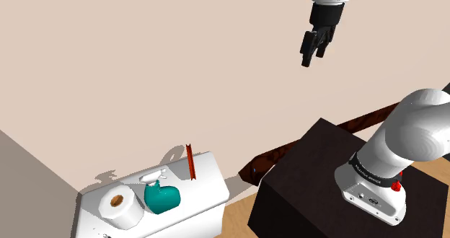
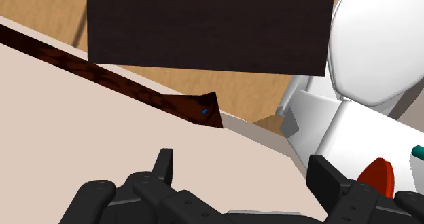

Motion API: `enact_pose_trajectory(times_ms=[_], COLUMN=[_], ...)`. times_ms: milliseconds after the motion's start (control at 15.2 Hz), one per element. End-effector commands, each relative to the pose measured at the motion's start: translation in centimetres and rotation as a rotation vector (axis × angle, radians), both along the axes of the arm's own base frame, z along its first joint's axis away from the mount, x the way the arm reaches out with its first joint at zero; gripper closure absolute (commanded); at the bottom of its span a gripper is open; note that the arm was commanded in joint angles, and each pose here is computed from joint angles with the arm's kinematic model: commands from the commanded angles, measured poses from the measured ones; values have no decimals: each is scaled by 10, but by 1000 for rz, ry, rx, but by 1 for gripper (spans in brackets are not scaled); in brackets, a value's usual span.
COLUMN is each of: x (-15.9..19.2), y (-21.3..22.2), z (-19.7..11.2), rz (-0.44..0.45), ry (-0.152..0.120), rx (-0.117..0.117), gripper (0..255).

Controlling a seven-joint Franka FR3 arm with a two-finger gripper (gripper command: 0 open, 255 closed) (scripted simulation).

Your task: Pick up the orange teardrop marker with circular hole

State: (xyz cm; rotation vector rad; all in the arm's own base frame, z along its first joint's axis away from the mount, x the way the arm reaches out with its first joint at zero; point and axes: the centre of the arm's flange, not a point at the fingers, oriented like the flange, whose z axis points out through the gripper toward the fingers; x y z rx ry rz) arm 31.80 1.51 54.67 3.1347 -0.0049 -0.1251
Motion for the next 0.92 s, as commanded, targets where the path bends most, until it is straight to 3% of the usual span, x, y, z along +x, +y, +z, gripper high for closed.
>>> enact_pose_trajectory(times_ms=[0,858], x=[0,41], y=[0,125], z=[0,-106], rz=[0,-149], ry=[0,-11], rx=[0,9], gripper=[0,0])
